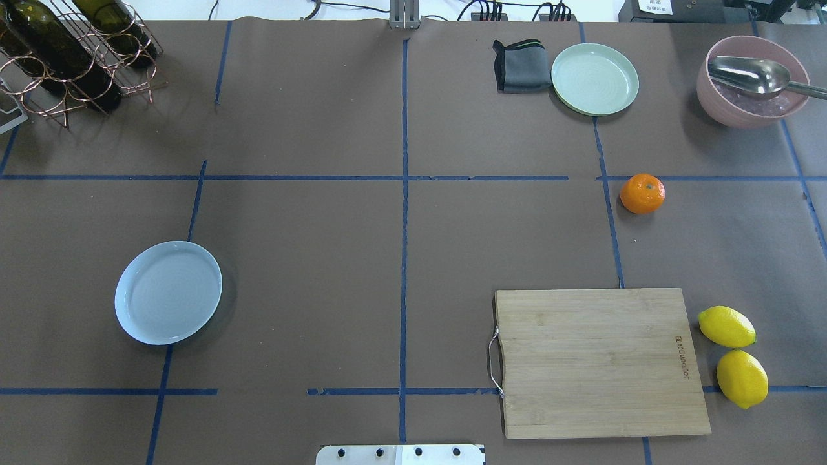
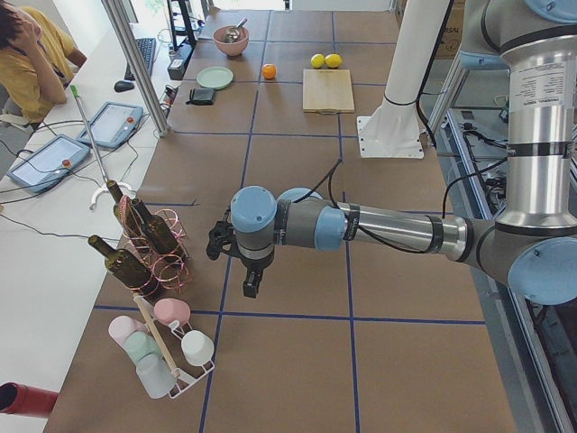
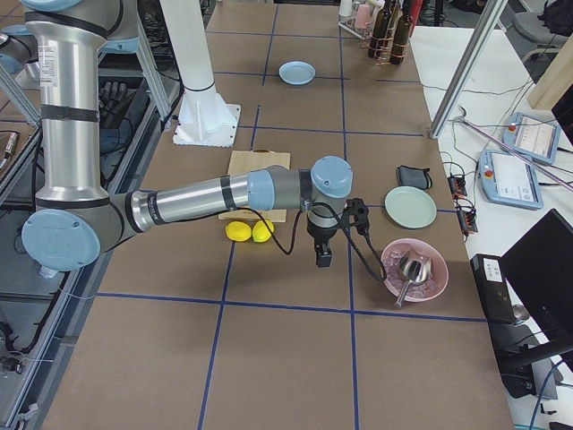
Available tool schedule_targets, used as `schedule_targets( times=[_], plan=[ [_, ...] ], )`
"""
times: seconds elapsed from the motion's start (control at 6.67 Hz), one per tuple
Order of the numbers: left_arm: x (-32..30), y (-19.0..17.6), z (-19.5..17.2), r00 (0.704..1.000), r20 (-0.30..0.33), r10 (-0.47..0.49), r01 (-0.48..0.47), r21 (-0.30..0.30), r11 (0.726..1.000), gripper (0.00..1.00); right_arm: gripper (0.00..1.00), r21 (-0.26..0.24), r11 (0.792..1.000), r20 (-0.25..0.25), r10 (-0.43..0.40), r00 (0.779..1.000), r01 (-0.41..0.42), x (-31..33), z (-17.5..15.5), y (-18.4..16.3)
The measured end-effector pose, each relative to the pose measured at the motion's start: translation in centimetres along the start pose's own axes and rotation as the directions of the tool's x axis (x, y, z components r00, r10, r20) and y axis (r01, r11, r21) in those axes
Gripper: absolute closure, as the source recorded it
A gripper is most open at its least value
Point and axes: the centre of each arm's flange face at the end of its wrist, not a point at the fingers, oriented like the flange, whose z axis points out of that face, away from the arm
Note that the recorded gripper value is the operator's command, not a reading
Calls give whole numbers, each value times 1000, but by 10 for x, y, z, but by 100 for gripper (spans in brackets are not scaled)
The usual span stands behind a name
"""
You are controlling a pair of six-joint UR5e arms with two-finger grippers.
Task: Pick orange to plate
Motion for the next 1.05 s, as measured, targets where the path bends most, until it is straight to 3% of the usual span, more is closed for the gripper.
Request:
schedule_targets(
  times=[0.6,0.9,1.05],
  plan=[
    [28,-71,-24,989,-6,149,-148,124,981,0,0,5,1000,0,-7,1000,7,-3,-2,-1],
    [61,-82,1,967,-32,253,-246,147,958,0,0,7,1000,0,-9,1000,9,-4,-3,-1],
    [94,-83,32,965,-70,251,-241,128,962,0,0,8,1000,0,-9,1000,9,-4,-3,0]
  ],
)
